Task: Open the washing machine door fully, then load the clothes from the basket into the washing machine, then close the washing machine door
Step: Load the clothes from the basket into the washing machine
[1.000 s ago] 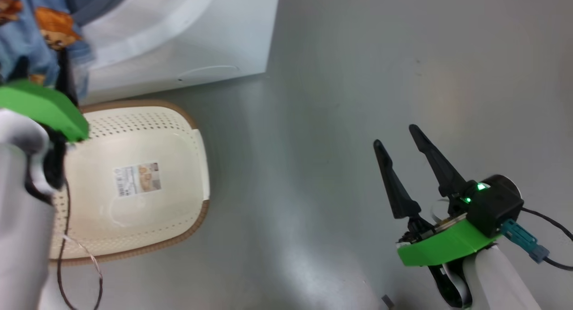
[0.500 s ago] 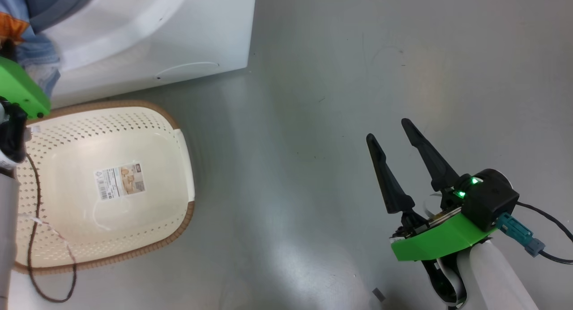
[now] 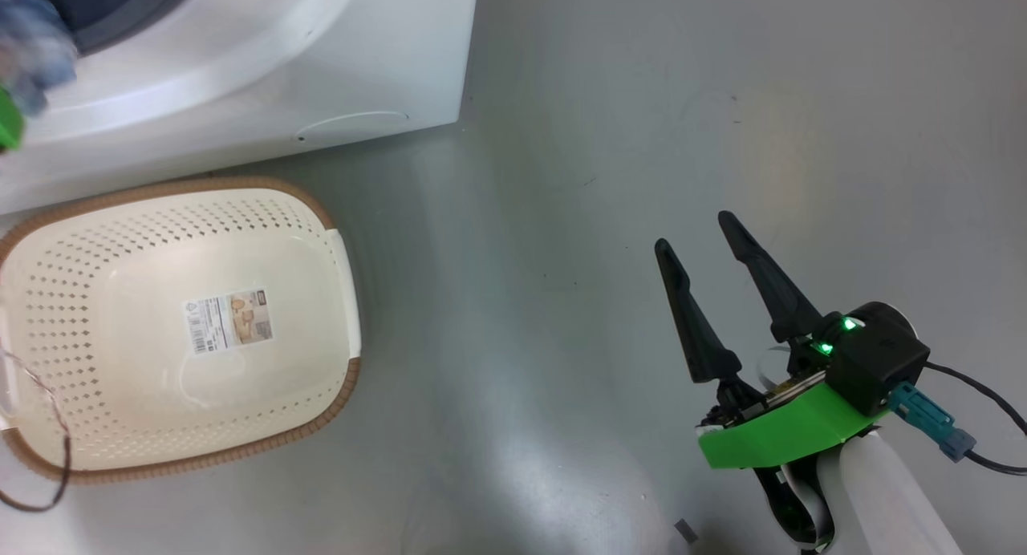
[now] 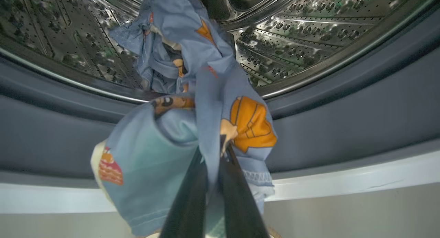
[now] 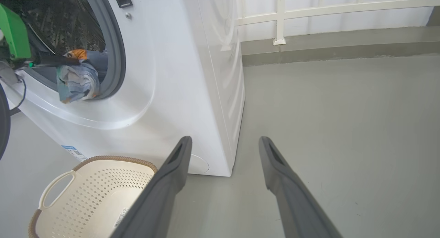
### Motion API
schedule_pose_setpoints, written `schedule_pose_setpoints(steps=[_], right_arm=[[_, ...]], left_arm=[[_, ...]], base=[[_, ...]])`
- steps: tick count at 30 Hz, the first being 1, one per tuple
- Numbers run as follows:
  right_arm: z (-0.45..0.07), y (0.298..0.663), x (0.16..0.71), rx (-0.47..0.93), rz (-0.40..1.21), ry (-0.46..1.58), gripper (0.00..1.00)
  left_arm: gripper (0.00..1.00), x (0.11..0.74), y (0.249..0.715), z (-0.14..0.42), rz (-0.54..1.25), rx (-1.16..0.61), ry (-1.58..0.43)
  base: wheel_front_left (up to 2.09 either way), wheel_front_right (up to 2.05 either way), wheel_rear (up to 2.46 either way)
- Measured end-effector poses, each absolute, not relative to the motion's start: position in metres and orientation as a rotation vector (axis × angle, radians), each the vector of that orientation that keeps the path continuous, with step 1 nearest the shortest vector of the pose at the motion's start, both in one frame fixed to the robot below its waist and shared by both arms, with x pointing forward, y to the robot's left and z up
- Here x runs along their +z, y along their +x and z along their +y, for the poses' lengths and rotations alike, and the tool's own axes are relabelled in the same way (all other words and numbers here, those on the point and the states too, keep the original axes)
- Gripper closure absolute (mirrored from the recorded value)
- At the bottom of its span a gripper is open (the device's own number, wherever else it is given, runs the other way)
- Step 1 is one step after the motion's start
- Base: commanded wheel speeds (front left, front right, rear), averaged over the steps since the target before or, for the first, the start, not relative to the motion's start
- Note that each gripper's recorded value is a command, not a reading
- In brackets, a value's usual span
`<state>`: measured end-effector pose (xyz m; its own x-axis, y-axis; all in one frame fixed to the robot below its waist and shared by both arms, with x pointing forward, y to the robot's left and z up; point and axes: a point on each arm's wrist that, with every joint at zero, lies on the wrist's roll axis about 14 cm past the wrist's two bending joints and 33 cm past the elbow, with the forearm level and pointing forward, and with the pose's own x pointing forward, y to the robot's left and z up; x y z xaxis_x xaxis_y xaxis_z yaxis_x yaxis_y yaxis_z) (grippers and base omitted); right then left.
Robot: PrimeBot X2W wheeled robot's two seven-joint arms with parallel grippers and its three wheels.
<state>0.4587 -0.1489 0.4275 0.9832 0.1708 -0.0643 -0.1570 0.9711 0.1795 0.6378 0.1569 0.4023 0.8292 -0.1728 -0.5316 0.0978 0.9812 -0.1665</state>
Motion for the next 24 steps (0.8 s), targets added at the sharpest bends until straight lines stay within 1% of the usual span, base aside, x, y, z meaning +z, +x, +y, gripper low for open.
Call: schedule_pose_setpoints(steps=[8, 19, 22, 23, 24], right_arm=[[-0.151, 0.455, 0.421, 0.159, 0.102, 0.174, 0.0], [-0.161, 0.466, 0.408, 0.141, 0.123, 0.17, 0.0], [-0.165, 0.468, 0.401, 0.128, 0.137, 0.168, 0.0], [-0.171, 0.469, 0.397, 0.107, 0.147, 0.176, 0.0], [-0.172, 0.468, 0.395, 0.101, 0.151, 0.176, 0.0]], left_arm=[[1.0, 0.435, 0.672, 0.162, 0.452, -0.087, -0.132], [1.0, 0.438, 0.73, 0.165, 0.263, -0.027, -0.067], [1.0, 0.438, 0.744, 0.162, 0.193, -0.015, -0.086], [1.0, 0.439, 0.757, 0.164, 0.121, 0.002, -0.086], [1.0, 0.441, 0.76, 0.166, 0.092, 0.008, -0.082]], base=[[0.0, 0.0, 0.0], [0.0, 0.0, 0.0], [0.0, 0.0, 0.0], [0.0, 0.0, 0.0], [0.0, 0.0, 0.0]])
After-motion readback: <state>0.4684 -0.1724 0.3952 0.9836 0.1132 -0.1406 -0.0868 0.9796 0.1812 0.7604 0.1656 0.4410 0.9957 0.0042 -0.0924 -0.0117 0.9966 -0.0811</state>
